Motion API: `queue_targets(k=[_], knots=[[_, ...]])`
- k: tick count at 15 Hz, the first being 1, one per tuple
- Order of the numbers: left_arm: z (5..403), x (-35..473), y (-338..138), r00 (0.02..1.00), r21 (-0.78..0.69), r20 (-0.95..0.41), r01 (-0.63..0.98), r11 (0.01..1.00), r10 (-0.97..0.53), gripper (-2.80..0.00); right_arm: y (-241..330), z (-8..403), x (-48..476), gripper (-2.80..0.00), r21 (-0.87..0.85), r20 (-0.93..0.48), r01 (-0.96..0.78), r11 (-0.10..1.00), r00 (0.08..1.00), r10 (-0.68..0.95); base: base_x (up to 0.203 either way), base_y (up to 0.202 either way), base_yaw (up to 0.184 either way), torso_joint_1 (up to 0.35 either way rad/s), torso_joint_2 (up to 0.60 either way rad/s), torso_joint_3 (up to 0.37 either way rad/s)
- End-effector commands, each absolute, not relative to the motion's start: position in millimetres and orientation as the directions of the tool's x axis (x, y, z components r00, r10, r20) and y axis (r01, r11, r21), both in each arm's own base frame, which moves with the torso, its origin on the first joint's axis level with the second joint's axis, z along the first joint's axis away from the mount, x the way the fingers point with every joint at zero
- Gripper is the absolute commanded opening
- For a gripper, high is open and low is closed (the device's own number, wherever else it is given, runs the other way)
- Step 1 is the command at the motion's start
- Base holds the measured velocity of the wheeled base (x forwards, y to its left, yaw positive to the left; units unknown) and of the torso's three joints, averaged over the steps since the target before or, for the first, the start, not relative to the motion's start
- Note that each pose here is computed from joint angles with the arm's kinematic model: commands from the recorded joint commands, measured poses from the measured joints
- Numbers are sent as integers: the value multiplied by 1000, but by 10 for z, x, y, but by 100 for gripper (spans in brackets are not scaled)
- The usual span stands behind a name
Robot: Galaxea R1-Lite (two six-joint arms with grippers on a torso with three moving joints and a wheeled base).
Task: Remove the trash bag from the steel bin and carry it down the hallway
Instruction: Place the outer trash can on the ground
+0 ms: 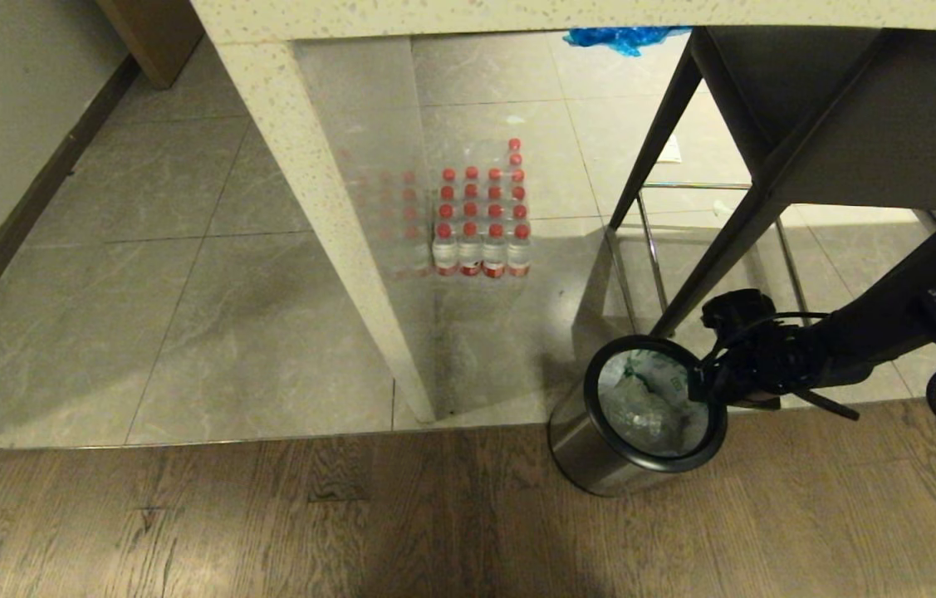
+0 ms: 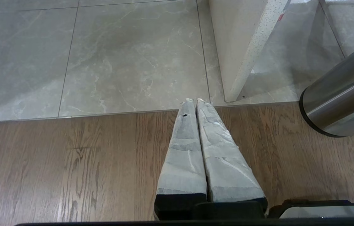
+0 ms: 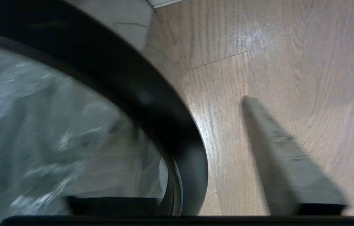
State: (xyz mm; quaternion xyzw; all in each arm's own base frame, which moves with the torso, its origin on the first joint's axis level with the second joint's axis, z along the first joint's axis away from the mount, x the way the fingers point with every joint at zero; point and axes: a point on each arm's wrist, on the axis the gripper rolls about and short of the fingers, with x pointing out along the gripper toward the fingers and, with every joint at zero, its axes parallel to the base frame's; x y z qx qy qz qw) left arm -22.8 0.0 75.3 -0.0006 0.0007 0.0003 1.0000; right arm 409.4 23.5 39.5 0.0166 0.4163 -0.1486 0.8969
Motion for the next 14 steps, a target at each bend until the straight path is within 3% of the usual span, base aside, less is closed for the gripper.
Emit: queue_targets(k=[1,9,14], knots=[[753,-227,0,1000,-2,-3,-1,1000,1,-280,233,372,4104,-280,-101,-749,291,951,608,-265,0,0,0,0,0,0],[749,-227,0,1000,-2,-3,-2,1000,2,-280,259,1203,3819,-280,-53,-651,285,957,717,-250,0,0,0,0,0,0],[753,-228,0,1000,-2,-2,-2,1000,2,-280,263,1768,3259,-280,-89,-599,221,971,767,-229,0,0,0,0,0,0]])
